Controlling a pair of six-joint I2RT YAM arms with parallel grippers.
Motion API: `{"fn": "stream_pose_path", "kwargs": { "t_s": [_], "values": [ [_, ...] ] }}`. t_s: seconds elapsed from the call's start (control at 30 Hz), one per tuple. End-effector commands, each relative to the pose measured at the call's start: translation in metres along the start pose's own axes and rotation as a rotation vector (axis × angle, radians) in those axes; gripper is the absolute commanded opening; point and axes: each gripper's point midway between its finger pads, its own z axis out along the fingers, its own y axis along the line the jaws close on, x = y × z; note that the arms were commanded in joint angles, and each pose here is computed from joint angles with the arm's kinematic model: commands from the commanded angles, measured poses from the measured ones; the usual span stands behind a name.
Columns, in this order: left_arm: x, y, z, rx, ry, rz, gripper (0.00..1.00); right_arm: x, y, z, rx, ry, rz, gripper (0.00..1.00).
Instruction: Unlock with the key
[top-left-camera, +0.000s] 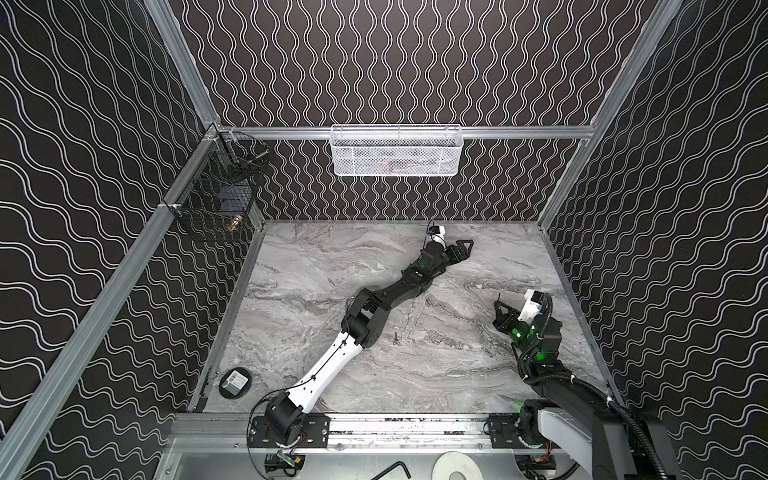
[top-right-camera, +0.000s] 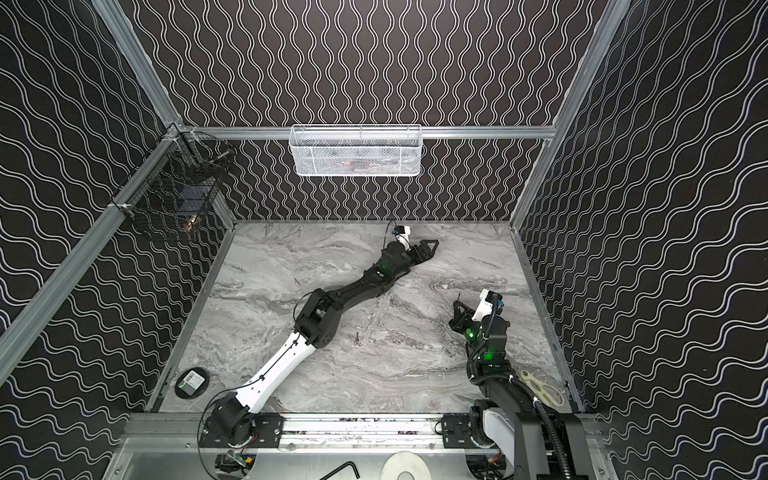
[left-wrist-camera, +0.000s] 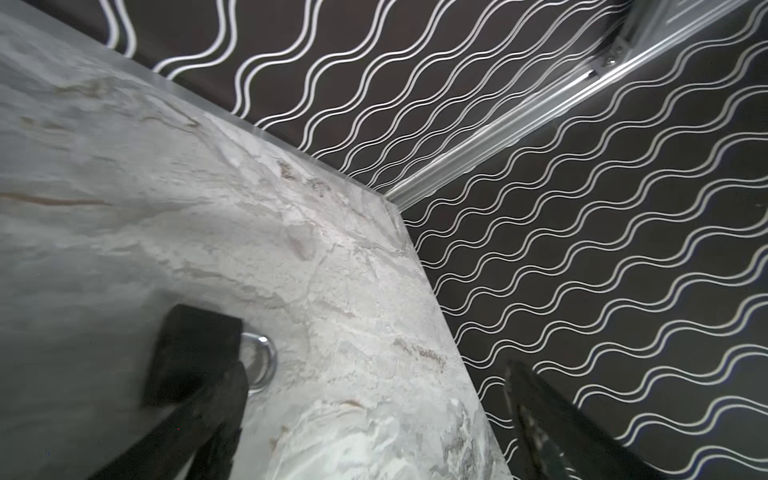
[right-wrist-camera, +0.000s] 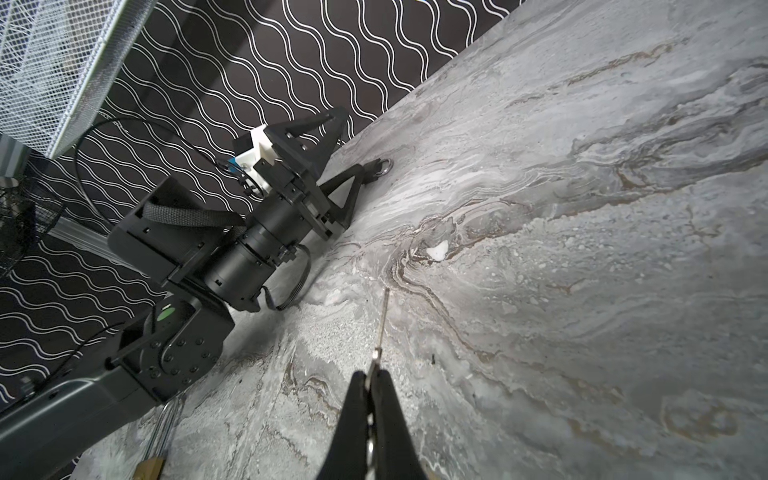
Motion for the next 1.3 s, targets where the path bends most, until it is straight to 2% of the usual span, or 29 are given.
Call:
{"fn": "stream_pose_path", "kwargs": {
  "t_s": [0.0,0.13,0.23,0.3,0.4,0.47,0.53,0.63,0.7,0.8,0.87,1.0,1.2,1.27],
  "values": [
    [0.082,0.074,-0.020,-0.252,0.261,-0.035,0.99,-0.006,0.007,0.001,-0.032,-0.023,0.007,0.00],
    [0.056,0.027,-0.053,-0.208,0.250,0.251,0.99,-0.009,0.005,0.002,-0.012,-0.023,-0.009,0.00],
    [0.019,-0.006,-0.095,-0.264,0.229,0.542,0.99,-0.009,0.000,0.003,0.020,-0.014,-0.034,0.00],
    [-0.009,-0.031,-0.127,-0.292,0.197,0.692,0.99,-0.004,-0.002,0.009,0.027,0.034,-0.060,0.00],
    [-0.039,-0.064,-0.180,-0.301,0.139,0.846,0.99,0.013,0.003,0.030,-0.020,0.165,-0.054,0.00],
    [-0.055,-0.078,-0.217,-0.342,0.109,0.906,0.99,0.033,0.014,0.053,-0.103,0.327,-0.014,0.00],
    [-0.066,-0.082,-0.253,-0.410,0.130,0.960,0.99,0.061,0.042,0.076,-0.256,0.515,0.031,0.00],
    [-0.074,-0.076,-0.304,-0.513,0.186,0.997,0.99,0.099,0.086,0.095,-0.379,0.681,0.065,0.00],
    [-0.080,-0.069,-0.336,-0.563,0.212,0.985,0.99,0.117,0.104,0.104,-0.404,0.743,0.091,0.00],
    [-0.086,-0.061,-0.381,-0.590,0.224,0.941,0.99,0.135,0.108,0.118,-0.374,0.770,0.136,0.00],
    [-0.088,-0.063,-0.399,-0.612,0.207,0.936,0.99,0.151,0.094,0.127,-0.304,0.797,0.140,0.00],
    [-0.082,-0.064,-0.408,-0.604,0.238,0.890,0.99,0.161,0.079,0.133,-0.190,0.826,0.086,0.00],
    [-0.076,-0.057,-0.398,-0.600,0.275,0.880,0.99,0.154,0.067,0.130,-0.085,0.807,-0.012,0.24],
    [-0.075,-0.059,-0.393,-0.587,0.278,0.877,0.99,0.155,0.061,0.129,-0.060,0.805,-0.022,0.35]
  ]
}}
